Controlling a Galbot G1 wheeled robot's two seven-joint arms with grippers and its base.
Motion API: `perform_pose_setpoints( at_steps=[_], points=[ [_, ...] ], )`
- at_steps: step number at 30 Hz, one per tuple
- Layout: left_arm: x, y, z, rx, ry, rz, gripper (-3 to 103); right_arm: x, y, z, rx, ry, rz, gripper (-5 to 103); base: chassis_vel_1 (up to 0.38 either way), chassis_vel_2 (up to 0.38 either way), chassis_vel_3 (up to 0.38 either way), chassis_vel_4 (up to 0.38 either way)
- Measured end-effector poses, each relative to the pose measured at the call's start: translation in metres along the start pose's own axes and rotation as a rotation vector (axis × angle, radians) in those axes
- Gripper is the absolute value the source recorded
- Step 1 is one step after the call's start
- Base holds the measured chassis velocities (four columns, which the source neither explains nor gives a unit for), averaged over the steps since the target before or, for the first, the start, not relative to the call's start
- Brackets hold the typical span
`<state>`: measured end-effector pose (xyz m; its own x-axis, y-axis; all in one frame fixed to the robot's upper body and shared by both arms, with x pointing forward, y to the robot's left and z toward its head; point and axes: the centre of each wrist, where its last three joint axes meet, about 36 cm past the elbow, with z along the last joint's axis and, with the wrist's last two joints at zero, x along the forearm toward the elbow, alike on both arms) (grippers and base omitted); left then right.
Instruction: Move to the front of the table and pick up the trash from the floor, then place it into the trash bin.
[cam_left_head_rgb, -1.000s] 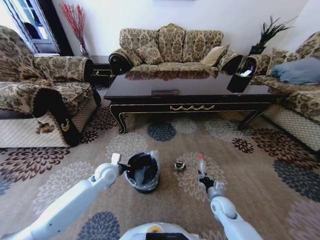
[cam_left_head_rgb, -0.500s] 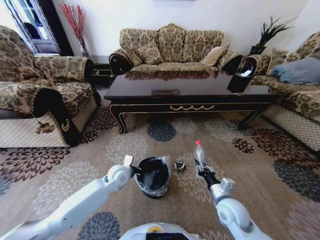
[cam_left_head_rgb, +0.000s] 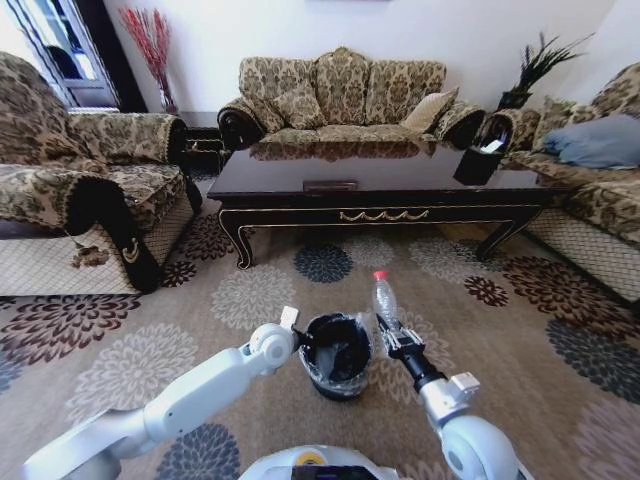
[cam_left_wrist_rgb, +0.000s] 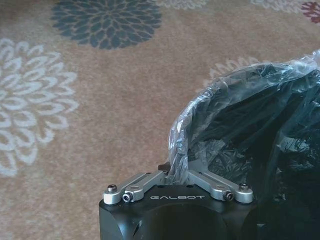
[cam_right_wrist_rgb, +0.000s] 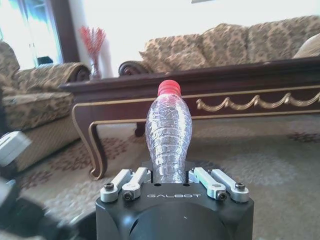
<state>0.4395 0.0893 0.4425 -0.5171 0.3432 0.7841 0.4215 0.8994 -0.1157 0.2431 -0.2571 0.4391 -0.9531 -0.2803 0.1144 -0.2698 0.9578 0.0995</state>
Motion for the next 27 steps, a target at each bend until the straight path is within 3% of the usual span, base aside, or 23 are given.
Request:
perform_pose_setpoints(
  at_steps=[13, 18, 20, 24, 26, 27],
  points=[
    [-0.002, -0.02, 0.002, 0.011, 0.022, 0.039, 0, 0.009, 0.01, 0.023, 0.03, 0.029, -0.071, 25, 0.0, 0.0, 0.0, 0.0],
    [-0.002, -0.021, 0.002, 0.008, 0.02, 0.039, 0, 0.008, 0.009, 0.028, 0.053, 0.034, -0.093, 47, 0.0, 0.0, 0.0, 0.0],
    [-0.002, -0.021, 0.001, 0.008, 0.02, 0.04, 0, 0.007, 0.008, 0.029, 0.055, 0.034, -0.092, 47, 0.0, 0.0, 0.0, 0.0],
    [-0.002, -0.02, 0.003, 0.009, 0.022, 0.037, 0, 0.005, 0.006, 0.029, 0.054, 0.031, -0.09, 68, 0.0, 0.0, 0.0, 0.0],
    [-0.002, -0.02, 0.003, 0.009, 0.022, 0.036, 0, 0.005, 0.007, 0.029, 0.05, 0.031, -0.088, 68, 0.0, 0.0, 0.0, 0.0],
    [-0.002, -0.019, 0.004, 0.009, 0.023, 0.033, 0, 0.005, 0.007, 0.029, 0.046, 0.031, -0.085, 73, 0.0, 0.0, 0.0, 0.0]
  ],
)
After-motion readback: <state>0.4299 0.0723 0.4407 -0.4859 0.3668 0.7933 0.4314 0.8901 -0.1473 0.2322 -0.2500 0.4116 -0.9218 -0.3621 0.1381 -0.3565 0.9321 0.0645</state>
